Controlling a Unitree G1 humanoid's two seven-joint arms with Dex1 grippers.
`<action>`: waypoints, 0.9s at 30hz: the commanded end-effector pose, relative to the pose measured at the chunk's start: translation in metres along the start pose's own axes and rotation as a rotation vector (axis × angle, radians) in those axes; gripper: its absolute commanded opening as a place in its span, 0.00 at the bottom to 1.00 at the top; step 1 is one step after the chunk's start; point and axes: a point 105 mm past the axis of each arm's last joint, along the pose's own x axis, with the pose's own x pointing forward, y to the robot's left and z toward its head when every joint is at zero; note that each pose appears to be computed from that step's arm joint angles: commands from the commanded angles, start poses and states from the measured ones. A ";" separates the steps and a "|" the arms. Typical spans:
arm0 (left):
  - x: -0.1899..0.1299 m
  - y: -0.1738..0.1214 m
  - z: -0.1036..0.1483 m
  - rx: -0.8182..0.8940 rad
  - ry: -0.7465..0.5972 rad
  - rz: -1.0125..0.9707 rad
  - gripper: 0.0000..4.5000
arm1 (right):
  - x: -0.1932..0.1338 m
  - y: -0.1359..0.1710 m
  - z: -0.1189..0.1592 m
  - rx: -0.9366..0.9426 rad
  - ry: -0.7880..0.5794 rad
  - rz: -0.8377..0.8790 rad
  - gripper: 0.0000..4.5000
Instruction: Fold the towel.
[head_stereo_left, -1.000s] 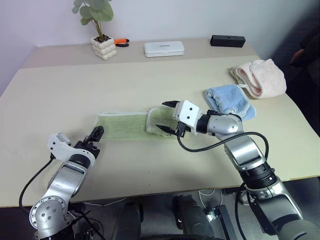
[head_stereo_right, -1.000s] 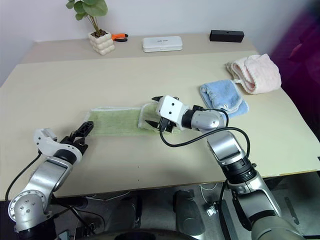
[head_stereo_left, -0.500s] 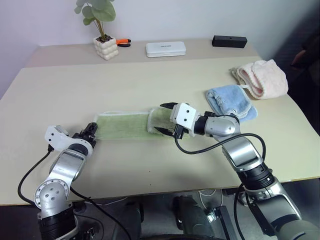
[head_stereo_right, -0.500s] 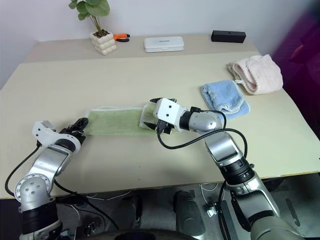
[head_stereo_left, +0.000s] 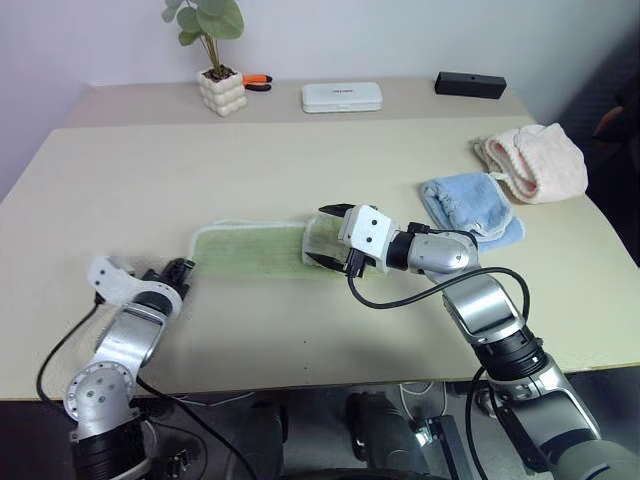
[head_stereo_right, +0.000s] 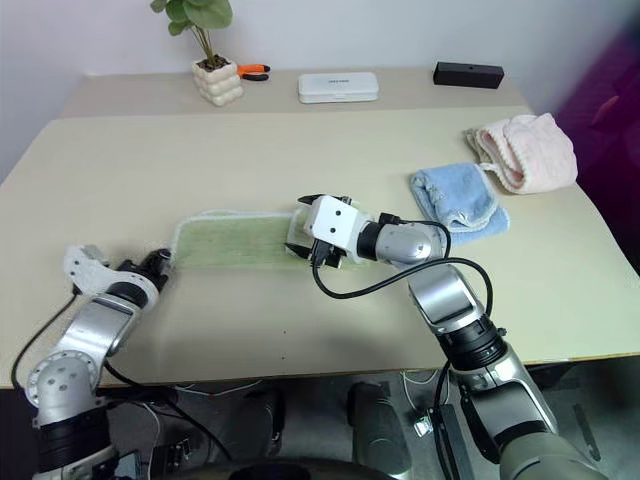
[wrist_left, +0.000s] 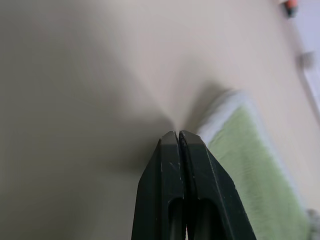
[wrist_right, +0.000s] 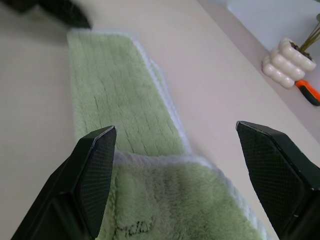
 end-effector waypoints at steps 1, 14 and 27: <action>-0.008 -0.012 0.026 0.042 -0.074 -0.073 0.01 | 0.001 -0.001 0.015 -0.039 -0.051 -0.007 0.87; -0.029 -0.011 -0.022 0.011 0.143 -0.033 0.79 | 0.000 0.001 0.011 -0.035 -0.042 -0.007 0.87; -0.021 -0.003 -0.054 -0.075 0.248 0.059 0.89 | 0.003 0.002 0.011 -0.039 -0.046 0.017 0.87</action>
